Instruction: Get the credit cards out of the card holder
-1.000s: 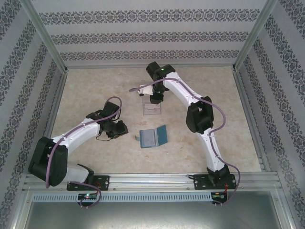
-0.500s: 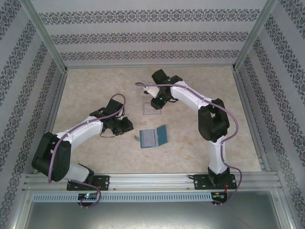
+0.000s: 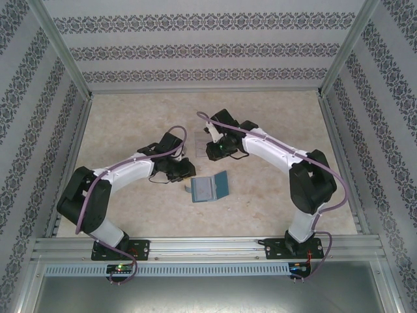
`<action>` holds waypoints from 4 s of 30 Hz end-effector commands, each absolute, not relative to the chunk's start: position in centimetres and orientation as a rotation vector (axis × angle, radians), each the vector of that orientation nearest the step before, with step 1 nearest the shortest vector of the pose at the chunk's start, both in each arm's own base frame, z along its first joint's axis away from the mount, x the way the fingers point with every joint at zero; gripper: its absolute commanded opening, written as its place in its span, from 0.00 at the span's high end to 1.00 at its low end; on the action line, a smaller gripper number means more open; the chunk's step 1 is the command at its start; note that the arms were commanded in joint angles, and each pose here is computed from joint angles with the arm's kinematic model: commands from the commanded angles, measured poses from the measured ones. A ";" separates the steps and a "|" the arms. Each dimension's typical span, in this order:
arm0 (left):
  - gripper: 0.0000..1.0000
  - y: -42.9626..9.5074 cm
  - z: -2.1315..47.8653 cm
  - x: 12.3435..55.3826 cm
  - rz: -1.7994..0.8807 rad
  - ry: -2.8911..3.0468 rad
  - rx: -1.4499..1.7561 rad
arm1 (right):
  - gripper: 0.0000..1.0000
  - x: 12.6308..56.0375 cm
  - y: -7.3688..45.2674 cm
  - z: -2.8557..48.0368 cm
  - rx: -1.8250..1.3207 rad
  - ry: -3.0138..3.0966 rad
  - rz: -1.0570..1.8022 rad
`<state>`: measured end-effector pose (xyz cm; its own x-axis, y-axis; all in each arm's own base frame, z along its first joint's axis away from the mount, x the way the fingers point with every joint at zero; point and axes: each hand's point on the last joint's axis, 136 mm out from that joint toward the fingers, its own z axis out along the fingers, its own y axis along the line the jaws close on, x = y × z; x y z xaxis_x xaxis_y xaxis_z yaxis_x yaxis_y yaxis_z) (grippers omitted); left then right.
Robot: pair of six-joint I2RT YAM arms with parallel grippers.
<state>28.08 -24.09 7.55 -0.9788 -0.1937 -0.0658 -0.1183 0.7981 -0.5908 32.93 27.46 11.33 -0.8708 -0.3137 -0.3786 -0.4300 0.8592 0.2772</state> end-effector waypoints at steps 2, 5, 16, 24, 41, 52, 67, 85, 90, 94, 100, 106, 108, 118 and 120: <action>0.81 -25.6 8.1 27.8 -0.960 2.870 -0.179 | 0.80 31.5 27.5 12.0 -0.339 2.734 0.631; 0.83 -25.7 7.7 27.1 -0.954 2.895 -0.165 | 0.80 30.6 27.5 11.7 -0.266 2.765 0.691; 0.85 -24.5 4.8 25.6 -0.853 2.972 -0.180 | 0.80 28.0 28.5 10.2 -0.105 2.831 0.830; 0.87 -23.4 4.0 25.5 -0.753 2.992 -0.168 | 0.79 26.4 29.7 8.7 -0.102 2.898 0.807; 0.93 -22.6 2.4 24.7 -0.725 3.018 -0.193 | 0.77 24.4 32.0 6.0 -0.127 3.009 0.780; 0.96 -22.6 1.4 24.4 -0.742 3.032 -0.203 | 0.75 23.9 33.2 5.0 -0.159 3.055 0.801; 0.97 -22.1 0.9 24.1 -0.763 3.039 -0.219 | 0.72 23.3 32.9 3.2 -0.143 3.107 0.712; 0.97 -21.9 0.9 24.3 -0.781 3.029 -0.233 | 0.64 23.3 29.8 3.0 -0.204 3.133 0.400; 0.97 -21.9 0.9 24.2 -0.783 3.029 -0.232 | 0.62 23.3 29.3 2.9 -0.220 3.136 0.347; 0.97 -21.9 1.0 24.3 -0.784 3.026 -0.235 | 0.59 23.3 28.9 3.0 -0.236 3.134 0.307; 0.97 -21.9 1.0 24.3 -0.785 3.025 -0.240 | 0.53 23.3 28.6 3.1 -0.259 3.133 0.275; 0.97 -21.9 1.1 24.3 -0.789 3.020 -0.239 | 0.44 23.3 28.6 3.1 -0.267 3.132 0.277; 0.97 -21.9 1.1 24.3 -0.789 3.022 -0.239 | 0.41 23.2 28.7 3.0 -0.270 3.134 0.285; 0.97 -21.8 1.2 24.3 -0.790 3.015 -0.245 | 0.44 23.7 29.9 5.3 -0.246 3.058 0.420; 0.97 -21.9 1.2 24.3 -0.793 3.016 -0.245 | 0.49 23.7 30.7 5.8 -0.229 3.040 0.501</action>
